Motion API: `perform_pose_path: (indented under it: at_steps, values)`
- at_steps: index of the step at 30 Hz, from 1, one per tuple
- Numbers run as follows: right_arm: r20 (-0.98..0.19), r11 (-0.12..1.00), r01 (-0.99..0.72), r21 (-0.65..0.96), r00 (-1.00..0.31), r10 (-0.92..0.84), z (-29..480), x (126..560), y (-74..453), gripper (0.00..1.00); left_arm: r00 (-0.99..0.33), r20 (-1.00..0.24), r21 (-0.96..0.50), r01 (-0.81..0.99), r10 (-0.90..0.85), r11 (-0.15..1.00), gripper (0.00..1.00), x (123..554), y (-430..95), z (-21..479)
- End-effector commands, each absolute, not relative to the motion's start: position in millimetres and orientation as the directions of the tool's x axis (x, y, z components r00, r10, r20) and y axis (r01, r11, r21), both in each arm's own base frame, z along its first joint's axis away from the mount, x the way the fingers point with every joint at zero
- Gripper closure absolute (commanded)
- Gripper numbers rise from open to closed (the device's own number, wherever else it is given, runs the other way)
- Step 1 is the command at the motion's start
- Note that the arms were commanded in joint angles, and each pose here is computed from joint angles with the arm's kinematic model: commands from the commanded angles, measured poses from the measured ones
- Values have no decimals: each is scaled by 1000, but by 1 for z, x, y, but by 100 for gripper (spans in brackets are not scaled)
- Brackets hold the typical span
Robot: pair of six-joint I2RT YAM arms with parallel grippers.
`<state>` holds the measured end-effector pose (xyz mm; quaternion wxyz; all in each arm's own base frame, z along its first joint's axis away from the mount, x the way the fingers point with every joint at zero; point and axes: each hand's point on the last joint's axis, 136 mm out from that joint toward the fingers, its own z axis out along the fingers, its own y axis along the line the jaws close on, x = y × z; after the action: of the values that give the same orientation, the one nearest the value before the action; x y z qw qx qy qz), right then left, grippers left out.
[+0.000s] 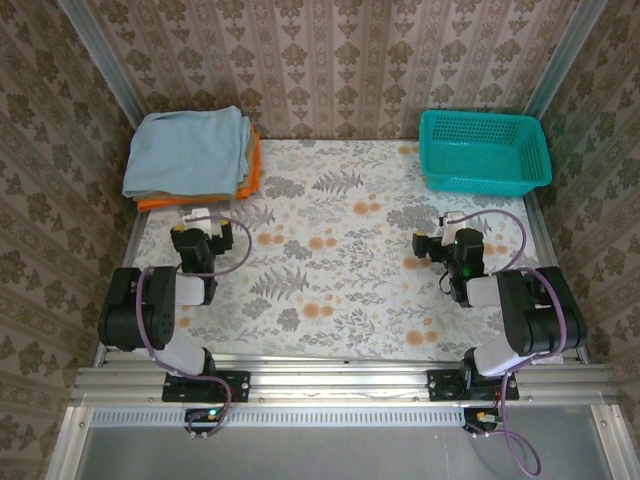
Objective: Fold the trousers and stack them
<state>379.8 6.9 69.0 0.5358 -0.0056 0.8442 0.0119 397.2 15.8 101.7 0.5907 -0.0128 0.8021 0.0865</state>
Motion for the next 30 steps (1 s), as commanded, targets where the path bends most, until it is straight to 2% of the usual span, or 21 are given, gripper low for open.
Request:
perform_pose_path:
  at_steps: [1,30]
  values:
    - [-942,995,98,26,-329,58,98,400,-14,0,-317,-945,124,-108,84,986,0,396,15,98]
    - [-939,995,99,-10,-343,24,97,399,-9,0,-322,-940,138,-57,113,989,0,399,6,98]
